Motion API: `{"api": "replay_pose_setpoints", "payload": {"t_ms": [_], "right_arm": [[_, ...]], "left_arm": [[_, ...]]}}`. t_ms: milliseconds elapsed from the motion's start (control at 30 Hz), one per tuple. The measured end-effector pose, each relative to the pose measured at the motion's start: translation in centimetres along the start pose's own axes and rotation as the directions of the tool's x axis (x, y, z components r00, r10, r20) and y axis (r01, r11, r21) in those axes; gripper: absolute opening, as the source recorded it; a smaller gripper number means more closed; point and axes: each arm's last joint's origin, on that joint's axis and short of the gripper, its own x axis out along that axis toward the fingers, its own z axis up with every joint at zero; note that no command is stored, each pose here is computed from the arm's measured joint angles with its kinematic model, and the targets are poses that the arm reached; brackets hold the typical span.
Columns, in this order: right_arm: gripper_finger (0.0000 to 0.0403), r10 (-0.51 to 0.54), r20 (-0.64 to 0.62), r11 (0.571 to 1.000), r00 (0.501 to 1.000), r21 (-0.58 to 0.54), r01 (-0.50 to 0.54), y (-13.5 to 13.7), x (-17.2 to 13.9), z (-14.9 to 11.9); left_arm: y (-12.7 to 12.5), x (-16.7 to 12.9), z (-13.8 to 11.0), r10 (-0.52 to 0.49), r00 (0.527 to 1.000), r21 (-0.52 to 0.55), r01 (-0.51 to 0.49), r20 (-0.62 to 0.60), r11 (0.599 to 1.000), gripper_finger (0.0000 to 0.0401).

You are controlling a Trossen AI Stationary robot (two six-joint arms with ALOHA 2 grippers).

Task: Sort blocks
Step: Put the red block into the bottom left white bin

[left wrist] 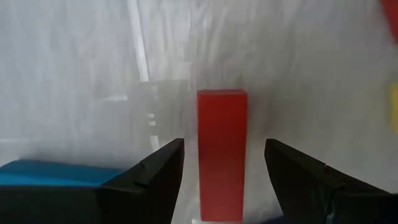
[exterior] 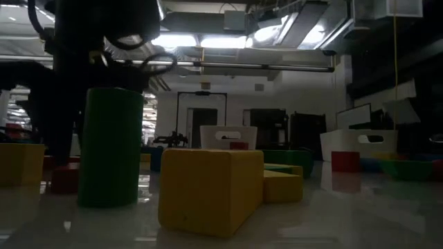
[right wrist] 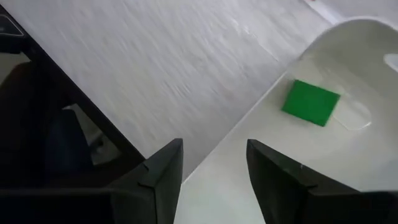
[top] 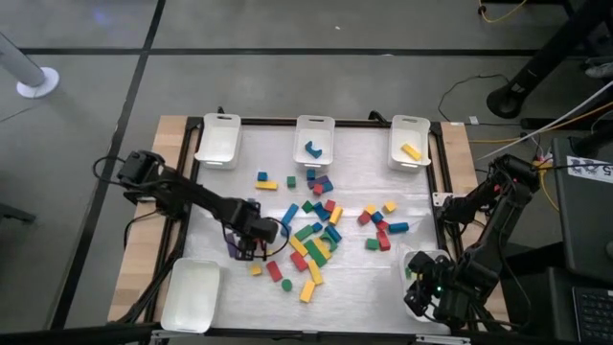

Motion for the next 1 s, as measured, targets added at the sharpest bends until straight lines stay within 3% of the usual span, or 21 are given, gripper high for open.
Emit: {"api": "replay_pose_setpoints", "payload": {"t_ms": [133,267,433,600,800,1000], "right_arm": [[0.0179,0.015,0.05,1.0,0.999,-0.006,-0.014,0.0,0.0,0.2],[0.0179,0.045,0.145,0.996,0.988,-0.084,-0.033,0.1,0.0,0.4],[0.0179,0.095,0.312,0.975,0.945,-0.219,-0.025,0.4,-0.1,1.3],[0.0179,0.082,0.375,0.96,0.923,-0.279,0.028,0.7,0.2,2.8],[0.0179,0.03,0.444,0.975,0.895,-0.211,0.072,1.2,0.7,6.0],[0.0179,-0.034,0.477,0.99,0.878,-0.102,0.094,1.3,1.1,9.0]], "left_arm": [[0.0,0.9,0.1,0.01,0.999,0.003,-0.01,-0.031,1.0,0.0214],[-0.1,1.2,0.2,0.013,0.999,0.023,-0.012,-0.044,1.0,0.0199],[-0.1,1.2,0.2,0.01,0.999,0.026,-0.009,-0.042,1.0,0.0147],[-0.1,1.2,0.1,0.007,0.999,0.031,-0.006,-0.043,1.0,0.0091],[0.3,0.0,-0.1,-0.022,1.0,0.0,0.022,-0.013,1.0,0.0088],[0.7,-3.2,-0.4,-0.093,0.991,-0.078,0.101,0.097,0.992,0.0088]]}}
